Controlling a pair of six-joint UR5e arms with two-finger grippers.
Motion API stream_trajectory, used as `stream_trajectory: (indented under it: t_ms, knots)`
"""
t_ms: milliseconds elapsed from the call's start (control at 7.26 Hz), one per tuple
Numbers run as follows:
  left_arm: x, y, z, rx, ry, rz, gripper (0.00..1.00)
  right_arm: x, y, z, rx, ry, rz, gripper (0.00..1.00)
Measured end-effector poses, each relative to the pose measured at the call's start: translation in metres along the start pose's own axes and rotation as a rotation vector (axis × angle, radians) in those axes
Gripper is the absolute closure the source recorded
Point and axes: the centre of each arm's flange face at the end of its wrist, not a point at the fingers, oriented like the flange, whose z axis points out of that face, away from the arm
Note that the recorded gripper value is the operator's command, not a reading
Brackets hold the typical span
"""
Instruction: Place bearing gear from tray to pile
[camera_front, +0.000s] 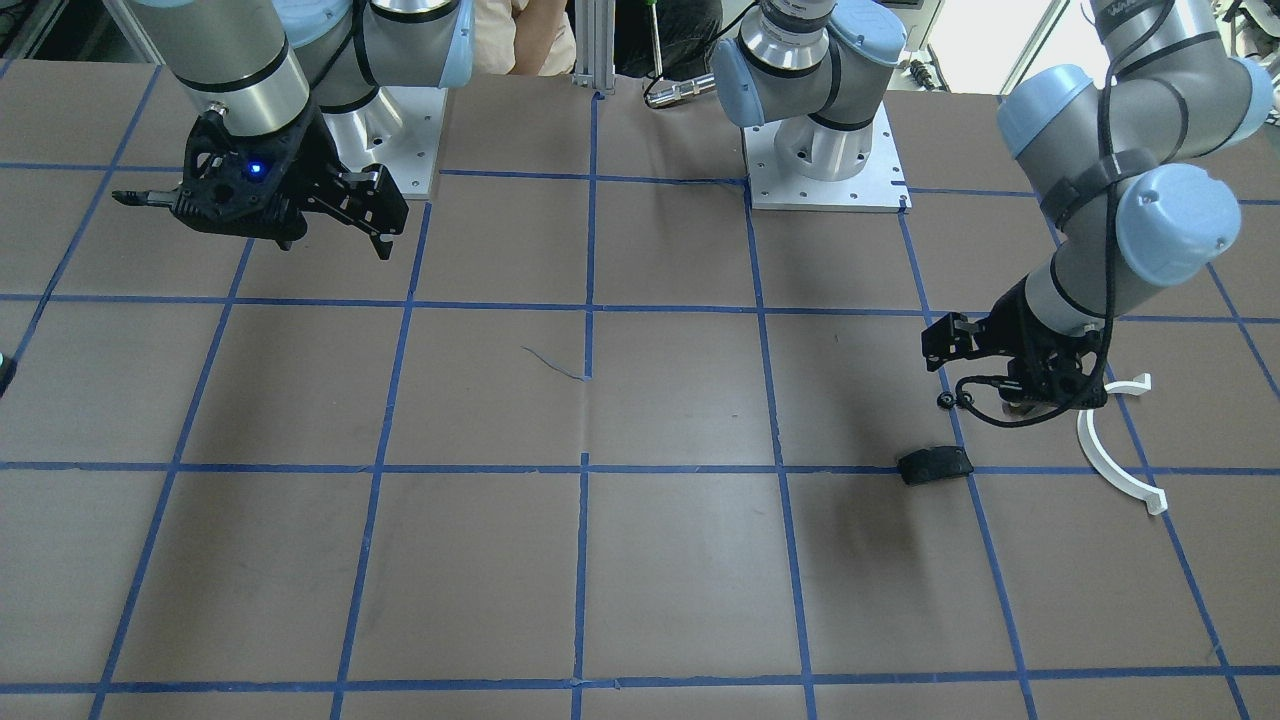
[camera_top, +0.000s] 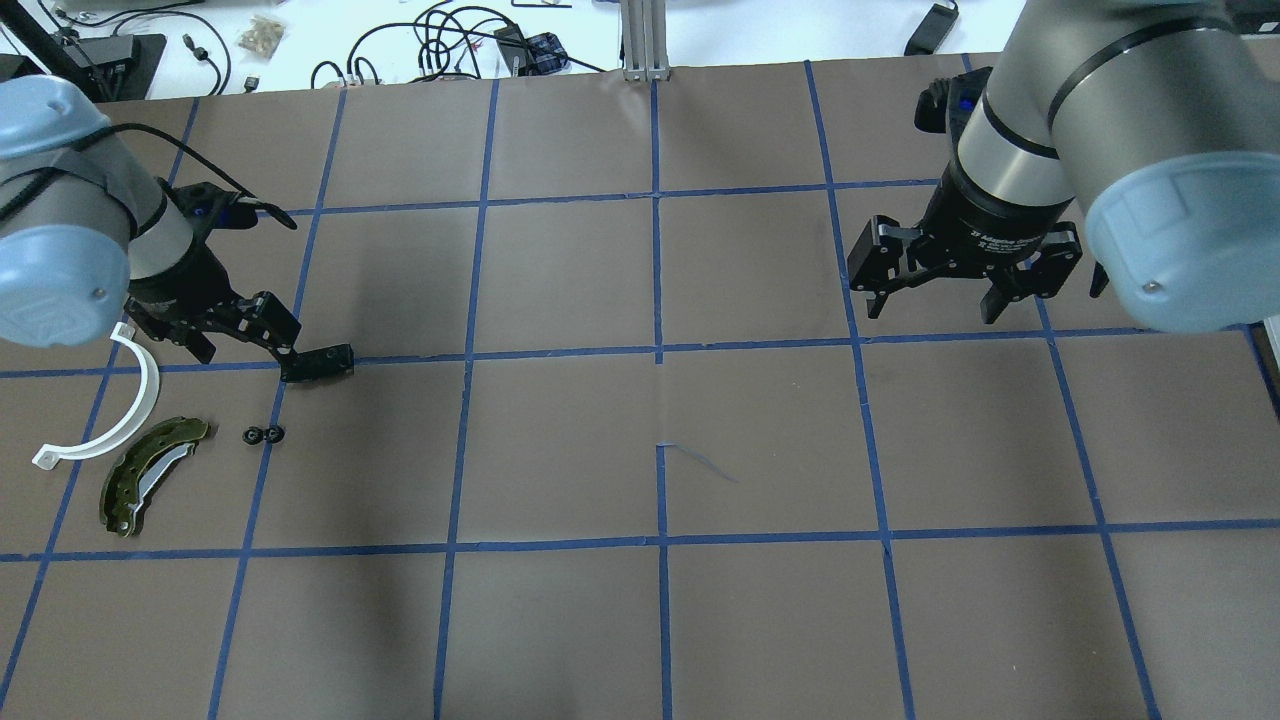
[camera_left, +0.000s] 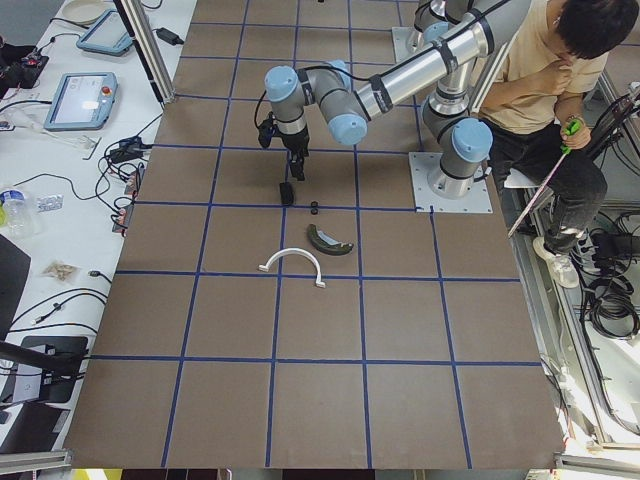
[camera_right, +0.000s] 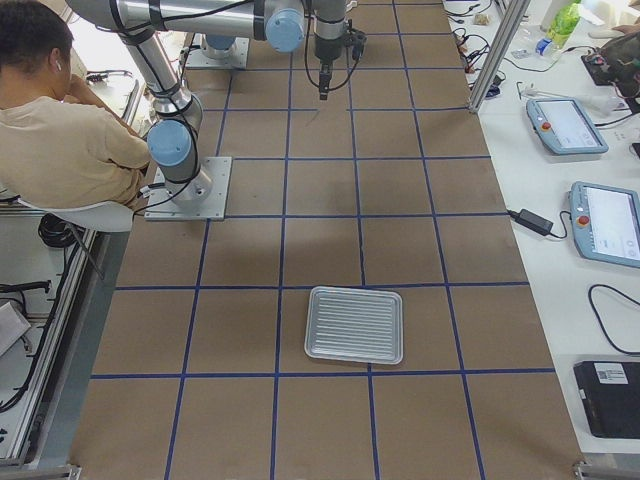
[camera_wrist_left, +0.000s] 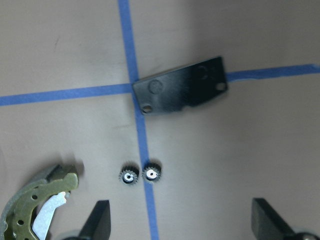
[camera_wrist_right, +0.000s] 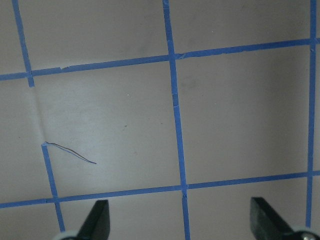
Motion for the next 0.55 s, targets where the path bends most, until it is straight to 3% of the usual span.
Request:
stream_trajectory:
  t_ms: [551]
  knots:
    - [0.044, 0.034, -0.124, 0.069, -0.027, -0.014, 0.0, 0.0, 0.001, 0.001, -0.005, 0.002, 0.002, 0.0]
